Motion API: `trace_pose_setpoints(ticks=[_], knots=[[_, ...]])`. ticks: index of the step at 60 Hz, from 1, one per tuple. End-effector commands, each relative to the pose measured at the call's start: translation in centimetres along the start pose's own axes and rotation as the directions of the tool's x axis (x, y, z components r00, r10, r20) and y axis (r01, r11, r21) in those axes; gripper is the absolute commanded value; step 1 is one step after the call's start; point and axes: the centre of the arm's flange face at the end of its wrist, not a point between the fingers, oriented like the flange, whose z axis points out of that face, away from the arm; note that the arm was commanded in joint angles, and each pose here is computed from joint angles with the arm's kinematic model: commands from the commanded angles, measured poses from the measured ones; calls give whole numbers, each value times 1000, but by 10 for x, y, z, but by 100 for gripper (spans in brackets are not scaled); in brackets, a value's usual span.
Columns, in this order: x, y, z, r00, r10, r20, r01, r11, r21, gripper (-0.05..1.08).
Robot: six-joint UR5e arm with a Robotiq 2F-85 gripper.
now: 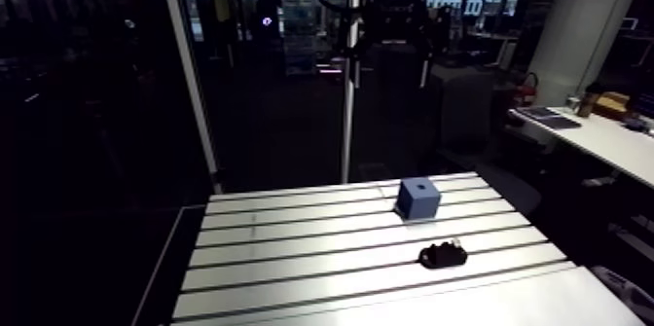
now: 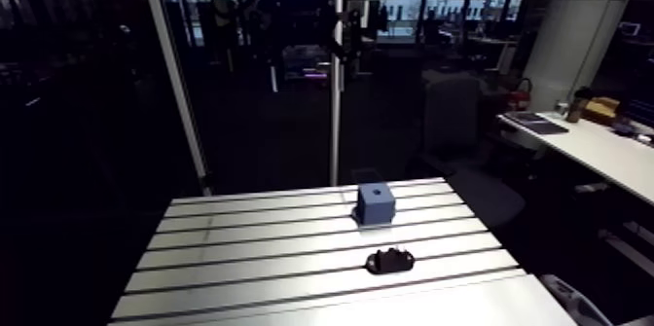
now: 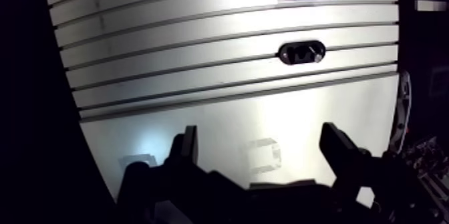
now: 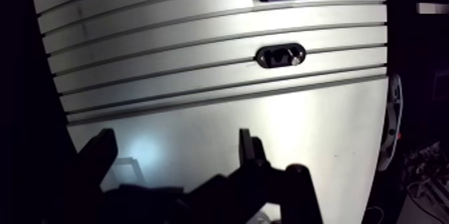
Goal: Pick up the M10 bolt and insert it into the hex recess until seated.
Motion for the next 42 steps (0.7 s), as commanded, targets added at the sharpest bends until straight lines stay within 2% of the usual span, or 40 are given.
trace_pose_setpoints(ticks=[1, 27, 42], knots=[[26, -14, 24, 998, -41, 46, 41, 999, 11, 1], [27, -13, 26, 998, -40, 49, 39, 999, 10, 1], [26, -10, 22, 999, -37, 40, 37, 999, 0, 1]])
